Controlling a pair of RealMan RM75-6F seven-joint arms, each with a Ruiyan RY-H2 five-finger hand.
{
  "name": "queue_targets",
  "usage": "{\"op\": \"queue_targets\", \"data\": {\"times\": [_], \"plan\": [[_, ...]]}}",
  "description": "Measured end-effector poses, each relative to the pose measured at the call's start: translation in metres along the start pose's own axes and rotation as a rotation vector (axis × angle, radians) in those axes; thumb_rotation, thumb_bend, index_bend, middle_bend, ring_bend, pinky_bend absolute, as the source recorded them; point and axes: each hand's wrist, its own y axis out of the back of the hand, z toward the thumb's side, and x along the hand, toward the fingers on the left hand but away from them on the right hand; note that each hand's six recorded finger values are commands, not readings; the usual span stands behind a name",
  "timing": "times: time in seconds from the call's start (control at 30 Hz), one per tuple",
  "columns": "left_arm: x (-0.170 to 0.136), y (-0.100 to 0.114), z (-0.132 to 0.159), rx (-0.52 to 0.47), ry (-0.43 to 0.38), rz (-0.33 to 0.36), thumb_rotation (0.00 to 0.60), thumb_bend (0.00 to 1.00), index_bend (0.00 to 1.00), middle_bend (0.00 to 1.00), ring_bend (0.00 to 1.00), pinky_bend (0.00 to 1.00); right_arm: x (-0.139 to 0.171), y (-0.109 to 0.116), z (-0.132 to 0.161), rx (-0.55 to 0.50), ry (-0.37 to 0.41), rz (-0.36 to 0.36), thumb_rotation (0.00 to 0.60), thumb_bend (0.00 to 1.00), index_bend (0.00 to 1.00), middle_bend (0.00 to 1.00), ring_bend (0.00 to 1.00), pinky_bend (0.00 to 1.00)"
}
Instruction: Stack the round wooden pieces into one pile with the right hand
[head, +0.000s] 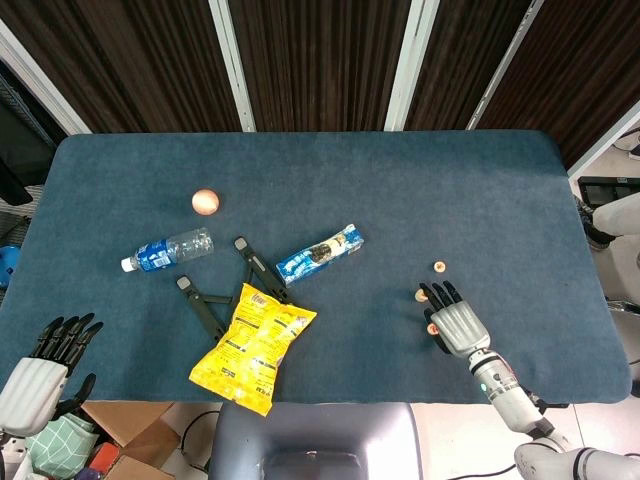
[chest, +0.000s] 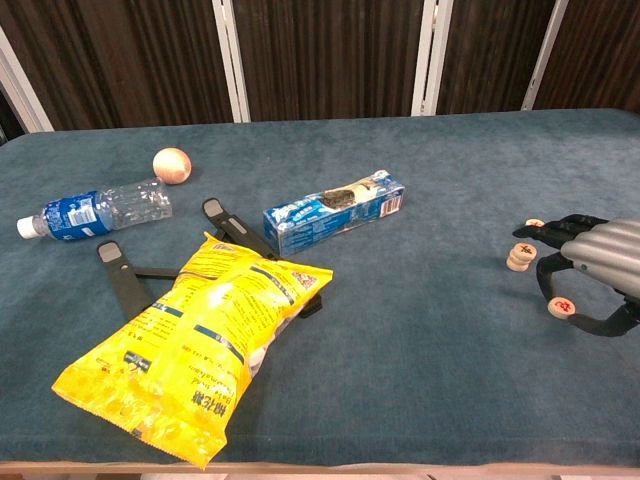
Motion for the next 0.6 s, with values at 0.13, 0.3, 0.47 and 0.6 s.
{"op": "queue_targets", "data": {"times": [0.13,0.3,0.47,0.6], "plan": [[0.0,0.0,0.0,0.0,-0.002,0.0,0.6,0.48,0.0,0.0,0.0,0.03,0.001,0.003,0.001,-0.007,0.002,-0.008,0.6,0.5,0.64,0.05,0.0,0.0],[0.0,0.0,0.0,0.0,-0.002,0.0,0.6,0.48,0.0,0.0,0.0,0.03,0.004,0.017,0.002,-0.043,0.006,-0.051,0.6,0.5,0.64,0.05,0.0,0.0],[0.0,0.0,0.001,0.001,-0.003,-0.001,0.6,0.48,0.0,0.0,0.0,0.03,-0.001,0.042,-0.003,-0.09,-0.008,-0.112,0.6,0.5,0.64,0.05,0.0,0.0],[0.0,-0.001,0.001,0.006,-0.002,-0.001,0.6,0.48,0.0,0.0,0.0,0.03,-0.011,0.054,-0.007,-0.121,-0.03,-0.118,0.6,0.5,0.64,0.04,0.0,0.0]]}}
